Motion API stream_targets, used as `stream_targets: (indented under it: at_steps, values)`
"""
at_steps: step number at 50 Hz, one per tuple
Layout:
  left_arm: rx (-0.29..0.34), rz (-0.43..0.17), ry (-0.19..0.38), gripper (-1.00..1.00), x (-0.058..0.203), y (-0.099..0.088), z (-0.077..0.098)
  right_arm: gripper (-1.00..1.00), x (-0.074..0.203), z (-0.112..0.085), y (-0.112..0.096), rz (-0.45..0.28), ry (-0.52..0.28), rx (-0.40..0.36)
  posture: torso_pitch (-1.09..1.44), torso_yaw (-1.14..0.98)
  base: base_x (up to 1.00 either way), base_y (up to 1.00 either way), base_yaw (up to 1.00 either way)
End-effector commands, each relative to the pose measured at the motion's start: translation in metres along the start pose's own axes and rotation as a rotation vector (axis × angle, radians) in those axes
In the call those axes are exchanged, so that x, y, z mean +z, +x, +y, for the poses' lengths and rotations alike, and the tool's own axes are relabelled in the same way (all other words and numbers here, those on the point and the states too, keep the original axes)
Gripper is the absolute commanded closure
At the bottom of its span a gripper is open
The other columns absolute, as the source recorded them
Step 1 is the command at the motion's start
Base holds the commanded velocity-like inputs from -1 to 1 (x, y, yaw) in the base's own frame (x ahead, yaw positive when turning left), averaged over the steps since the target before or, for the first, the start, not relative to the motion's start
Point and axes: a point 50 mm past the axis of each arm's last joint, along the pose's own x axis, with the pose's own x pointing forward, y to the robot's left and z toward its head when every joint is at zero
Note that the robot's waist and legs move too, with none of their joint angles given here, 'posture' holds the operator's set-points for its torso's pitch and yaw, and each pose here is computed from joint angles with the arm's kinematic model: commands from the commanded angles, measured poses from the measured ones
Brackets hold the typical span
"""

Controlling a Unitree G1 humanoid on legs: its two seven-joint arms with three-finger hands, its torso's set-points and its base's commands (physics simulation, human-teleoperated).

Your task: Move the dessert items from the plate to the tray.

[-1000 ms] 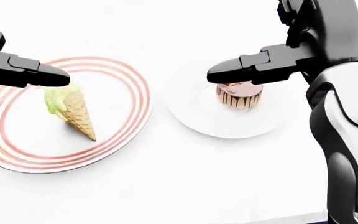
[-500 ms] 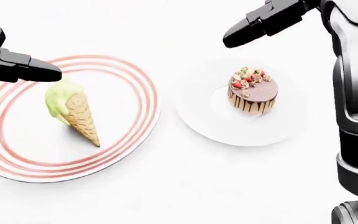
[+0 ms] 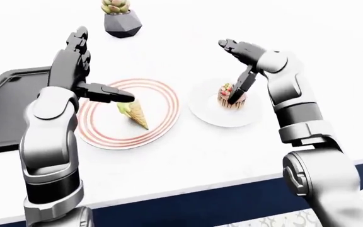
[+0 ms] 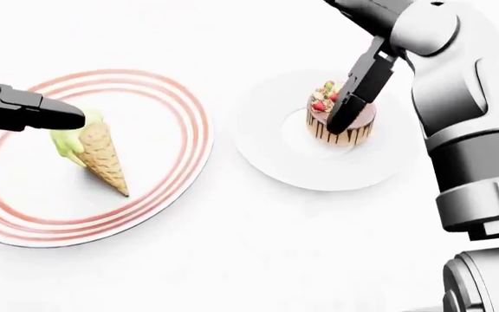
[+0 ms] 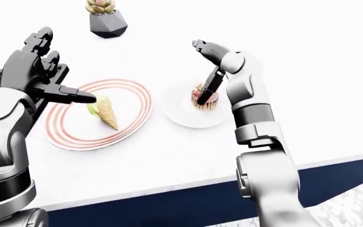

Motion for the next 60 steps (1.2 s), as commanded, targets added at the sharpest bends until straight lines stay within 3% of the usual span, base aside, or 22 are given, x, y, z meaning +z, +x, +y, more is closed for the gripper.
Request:
stream_targets:
  at_steps: [1, 11, 27, 28, 30, 41, 46, 60]
  values:
    - [0.024, -0.092, 0.016, -1.0, 0.019, -0.002, 0.005, -1.0, 0.016, -0.018, -0.009, -0.051, -0.058, -0.059, 0.0, 0.0, 0.0, 0.0, 0.0]
    - [0.026, -0.093, 0.018, -1.0, 0.021, -0.003, 0.007, -1.0, 0.007, -0.005, -0.006, -0.012, -0.111, 0.017, 0.0, 0.0, 0.0, 0.0, 0.0]
    - [0.027, -0.087, 0.018, -1.0, 0.019, -0.006, 0.008, -0.98, -0.003, 0.008, -0.007, 0.019, -0.162, 0.076, 0.0, 0.0, 0.0, 0.0, 0.0]
    - [0.029, -0.085, 0.017, -1.0, 0.018, -0.006, 0.008, -0.96, -0.003, 0.008, -0.007, 0.02, -0.162, 0.073, 0.0, 0.0, 0.0, 0.0, 0.0]
    - [0.027, -0.084, 0.016, -1.0, 0.017, -0.007, 0.008, -0.67, -0.003, 0.009, -0.007, 0.024, -0.157, 0.082, 0.0, 0.0, 0.0, 0.0, 0.0]
    - [0.034, -0.081, 0.016, -1.0, 0.016, -0.006, 0.01, -0.35, -0.004, 0.01, -0.008, 0.029, -0.157, 0.104, 0.0, 0.0, 0.0, 0.0, 0.0]
    - [0.034, -0.079, 0.016, -1.0, 0.016, -0.006, 0.01, -0.37, -0.003, 0.009, -0.009, 0.028, -0.158, 0.106, 0.0, 0.0, 0.0, 0.0, 0.0]
    - [0.043, -0.085, 0.017, -1.0, 0.021, -0.005, 0.012, -0.15, 0.0, 0.005, -0.008, 0.017, -0.171, 0.085, 0.0, 0.0, 0.0, 0.0, 0.0]
